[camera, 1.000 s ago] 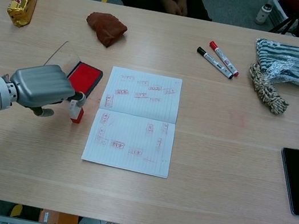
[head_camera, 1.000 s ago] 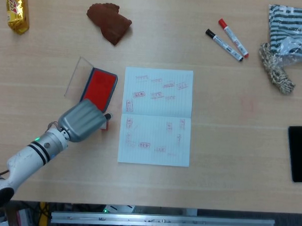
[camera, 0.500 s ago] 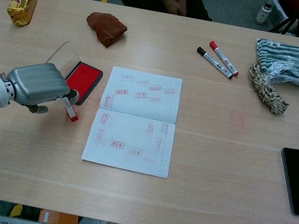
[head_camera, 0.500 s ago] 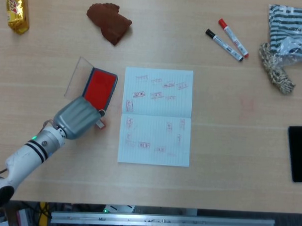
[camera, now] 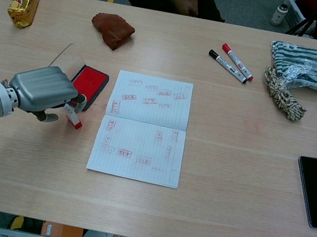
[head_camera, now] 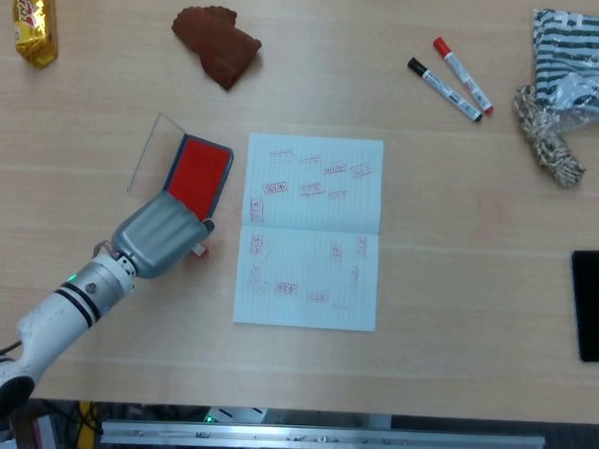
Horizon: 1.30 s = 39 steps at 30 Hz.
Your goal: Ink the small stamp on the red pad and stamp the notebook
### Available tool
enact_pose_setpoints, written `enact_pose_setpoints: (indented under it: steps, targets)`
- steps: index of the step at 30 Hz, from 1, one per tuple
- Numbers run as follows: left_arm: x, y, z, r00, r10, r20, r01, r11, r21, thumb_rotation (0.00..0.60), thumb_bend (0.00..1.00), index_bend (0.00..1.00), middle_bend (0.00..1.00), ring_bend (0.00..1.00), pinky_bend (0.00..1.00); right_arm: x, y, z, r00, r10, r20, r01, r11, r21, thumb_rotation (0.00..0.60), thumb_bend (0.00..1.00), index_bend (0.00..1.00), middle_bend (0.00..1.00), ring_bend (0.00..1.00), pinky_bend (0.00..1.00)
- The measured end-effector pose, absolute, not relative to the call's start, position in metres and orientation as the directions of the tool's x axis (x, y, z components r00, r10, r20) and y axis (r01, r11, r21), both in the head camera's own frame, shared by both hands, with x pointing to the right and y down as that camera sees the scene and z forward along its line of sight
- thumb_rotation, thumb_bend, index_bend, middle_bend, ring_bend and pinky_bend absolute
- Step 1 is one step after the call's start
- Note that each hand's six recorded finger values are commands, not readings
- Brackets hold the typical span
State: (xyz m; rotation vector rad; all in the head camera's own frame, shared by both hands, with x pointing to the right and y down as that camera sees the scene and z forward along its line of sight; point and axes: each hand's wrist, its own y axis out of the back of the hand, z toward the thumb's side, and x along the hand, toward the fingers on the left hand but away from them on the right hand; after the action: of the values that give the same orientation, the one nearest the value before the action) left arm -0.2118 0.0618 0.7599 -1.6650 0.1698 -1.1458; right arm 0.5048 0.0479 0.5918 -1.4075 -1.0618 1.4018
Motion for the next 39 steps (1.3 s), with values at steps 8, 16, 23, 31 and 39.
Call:
enact_pose_setpoints:
  steps: [8, 16, 23, 31, 39]
  targets:
    - [-0.208, 0.063, 0.763, 0.524, -0.614, 0.590, 0.402, -0.432, -0.807, 0.600, 0.24, 0.47, 1.00, 1.00, 1.00, 0.507, 0.050, 0.593, 0.001, 0.962, -0.274, 0.002, -0.274, -0.962, 0.600, 0.29, 0.41, 0.41, 0.34, 0.43]
    - [-0.205, 0.065, 0.766, 0.518, -0.622, 0.588, 0.397, -0.434, -0.809, 0.600, 0.24, 0.47, 1.00, 1.00, 1.00, 0.509, 0.051, 0.594, -0.002, 0.961, -0.278, 0.003, -0.278, -0.961, 0.600, 0.29, 0.41, 0.41, 0.34, 0.43]
    - [-0.204, 0.067, 0.770, 0.513, -0.623, 0.591, 0.394, -0.441, -0.806, 0.600, 0.24, 0.48, 1.00, 1.00, 1.00, 0.510, 0.051, 0.595, -0.004, 0.960, -0.280, 0.004, -0.280, -0.960, 0.600, 0.29, 0.41, 0.41, 0.34, 0.43]
    - [-0.206, 0.067, 0.773, 0.508, -0.627, 0.591, 0.398, -0.438, -0.806, 0.600, 0.24, 0.48, 1.00, 1.00, 1.00, 0.512, 0.052, 0.597, -0.008, 0.958, -0.286, 0.006, -0.286, -0.958, 0.600, 0.29, 0.41, 0.41, 0.34, 0.43]
    - [-0.205, 0.068, 0.774, 0.513, -0.628, 0.585, 0.392, -0.434, -0.811, 0.600, 0.26, 0.52, 1.00, 1.00, 1.00, 0.512, 0.052, 0.597, -0.007, 0.958, -0.288, 0.006, -0.287, -0.958, 0.600, 0.29, 0.41, 0.41, 0.34, 0.43]
